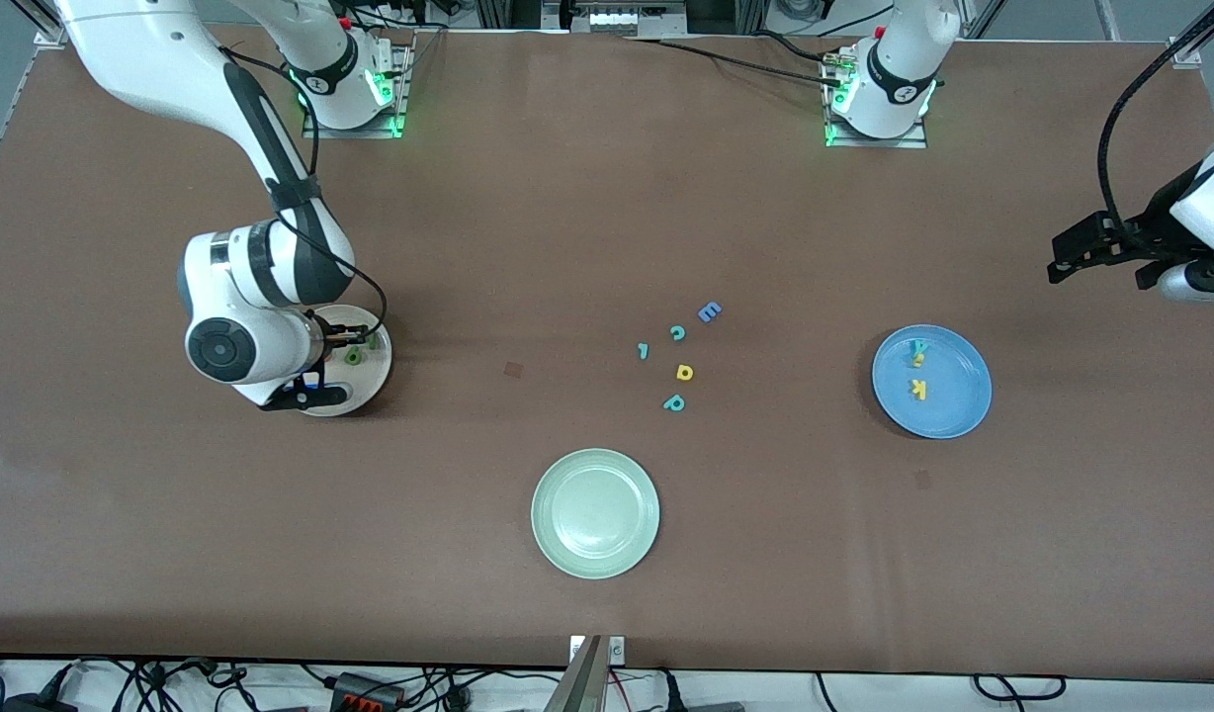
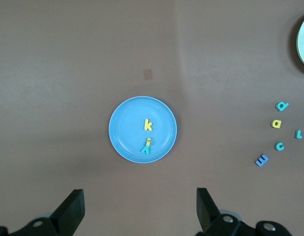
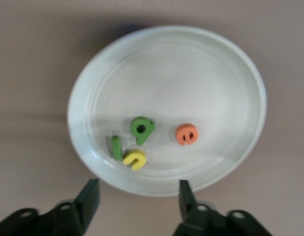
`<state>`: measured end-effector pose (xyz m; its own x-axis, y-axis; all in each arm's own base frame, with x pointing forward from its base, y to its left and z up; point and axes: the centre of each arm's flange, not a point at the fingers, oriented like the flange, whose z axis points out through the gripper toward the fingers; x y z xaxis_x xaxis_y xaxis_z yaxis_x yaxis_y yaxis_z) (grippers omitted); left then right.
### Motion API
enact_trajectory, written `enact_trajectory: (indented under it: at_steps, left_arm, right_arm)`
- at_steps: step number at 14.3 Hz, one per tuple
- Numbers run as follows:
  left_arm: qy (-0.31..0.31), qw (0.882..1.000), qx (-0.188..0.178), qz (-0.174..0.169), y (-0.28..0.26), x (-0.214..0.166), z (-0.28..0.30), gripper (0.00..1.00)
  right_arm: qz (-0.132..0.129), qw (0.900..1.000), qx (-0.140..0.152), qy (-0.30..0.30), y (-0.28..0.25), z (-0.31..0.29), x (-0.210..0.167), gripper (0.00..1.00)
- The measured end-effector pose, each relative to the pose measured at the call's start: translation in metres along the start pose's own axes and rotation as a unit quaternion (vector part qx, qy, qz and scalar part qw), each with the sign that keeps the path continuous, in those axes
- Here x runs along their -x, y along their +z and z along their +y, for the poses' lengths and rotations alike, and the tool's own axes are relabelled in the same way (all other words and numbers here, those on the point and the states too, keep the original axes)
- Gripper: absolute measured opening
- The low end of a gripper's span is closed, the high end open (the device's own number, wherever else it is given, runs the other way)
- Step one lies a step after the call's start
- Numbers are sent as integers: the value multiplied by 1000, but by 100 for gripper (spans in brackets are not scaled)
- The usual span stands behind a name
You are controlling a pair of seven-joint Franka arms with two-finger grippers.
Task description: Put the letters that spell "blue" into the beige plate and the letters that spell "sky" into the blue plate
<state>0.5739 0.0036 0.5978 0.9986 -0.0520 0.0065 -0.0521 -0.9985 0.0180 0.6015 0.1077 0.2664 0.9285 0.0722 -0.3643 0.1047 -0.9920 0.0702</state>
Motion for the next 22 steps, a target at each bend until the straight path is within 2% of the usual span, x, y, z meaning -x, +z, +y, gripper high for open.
enact_trajectory:
  at_steps: [2, 4, 11, 13, 16, 18, 22]
  left_arm:
    - [0, 1000, 0, 0, 0, 0, 0, 100]
    - [0, 1000, 0, 0, 0, 0, 0, 100]
    - [0, 1000, 0, 0, 0, 0, 0, 100]
    - [0, 1000, 0, 0, 0, 0, 0, 100]
    - [0, 1000, 0, 0, 0, 0, 0, 100]
    - [0, 1000, 0, 0, 0, 0, 0, 100]
    - [0, 1000, 0, 0, 0, 0, 0, 100]
  right_arm:
    - [25, 1000, -4, 9, -57, 8, -1, 100]
    - [61, 998, -9, 16, -112, 17, -1, 100]
    - [121, 991, -19, 52, -235, 67, 23, 100]
    - [131, 989, -23, 61, -263, 80, 36, 100]
    - [156, 983, -43, 84, -299, 113, 63, 100]
    - [166, 980, -46, 99, -313, 138, 87, 100]
    - [174, 981, -42, 73, -316, 168, 117, 100]
